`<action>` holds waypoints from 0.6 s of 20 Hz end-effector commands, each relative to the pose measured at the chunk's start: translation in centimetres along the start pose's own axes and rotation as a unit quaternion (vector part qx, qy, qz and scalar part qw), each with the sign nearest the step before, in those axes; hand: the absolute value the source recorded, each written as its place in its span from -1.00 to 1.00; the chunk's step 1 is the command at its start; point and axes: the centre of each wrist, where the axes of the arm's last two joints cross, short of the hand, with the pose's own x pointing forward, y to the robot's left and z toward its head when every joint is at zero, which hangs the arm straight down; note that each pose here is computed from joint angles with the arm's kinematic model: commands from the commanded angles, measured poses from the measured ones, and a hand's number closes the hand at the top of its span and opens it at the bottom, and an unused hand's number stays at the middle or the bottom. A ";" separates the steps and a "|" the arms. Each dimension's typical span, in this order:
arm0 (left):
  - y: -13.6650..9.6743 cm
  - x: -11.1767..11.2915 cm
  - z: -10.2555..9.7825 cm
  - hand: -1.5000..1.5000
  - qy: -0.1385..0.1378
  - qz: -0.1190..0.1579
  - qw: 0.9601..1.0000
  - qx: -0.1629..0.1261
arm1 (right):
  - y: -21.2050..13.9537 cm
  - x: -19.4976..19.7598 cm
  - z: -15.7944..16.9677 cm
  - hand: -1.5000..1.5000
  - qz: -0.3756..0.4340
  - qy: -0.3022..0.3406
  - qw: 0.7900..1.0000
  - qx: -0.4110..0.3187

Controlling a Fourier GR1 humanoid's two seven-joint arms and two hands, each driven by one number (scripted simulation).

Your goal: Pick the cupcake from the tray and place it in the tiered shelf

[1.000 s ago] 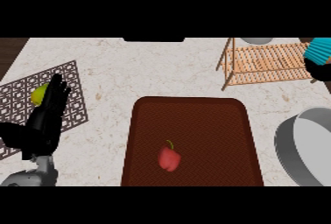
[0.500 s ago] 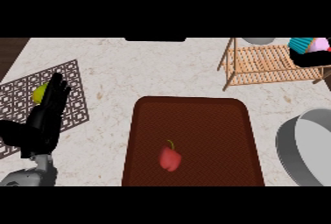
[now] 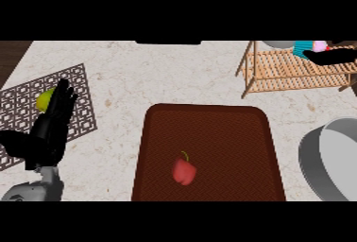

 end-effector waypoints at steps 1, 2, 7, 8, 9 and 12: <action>0.5 0.9 -0.4 0.00 0.001 0.000 1.000 -0.007 | -0.9 1.6 -1.7 -1.00 -0.008 0.007 1.000 0.016; -1.0 0.7 0.7 0.00 -0.005 -0.002 1.000 0.001 | 0.5 -0.6 -0.7 -1.00 -0.014 0.000 1.000 0.020; 0.4 0.9 1.3 0.00 -0.002 -0.005 1.000 -0.006 | -0.6 -0.7 -1.1 -1.00 -0.056 -0.032 0.998 0.012; 0.2 2.0 1.4 0.00 0.004 0.007 1.000 0.002 | 0.1 0.4 -1.1 -1.00 -0.061 -0.041 0.997 0.026; -0.3 0.8 1.5 0.00 -0.010 0.003 1.000 -0.004 | -3.0 -0.2 -1.9 -1.00 -0.089 -0.034 0.995 0.000; 0.5 1.1 0.3 0.00 0.003 0.001 1.000 0.007 | -1.4 2.2 -2.1 -1.00 -0.130 -0.040 0.991 -0.011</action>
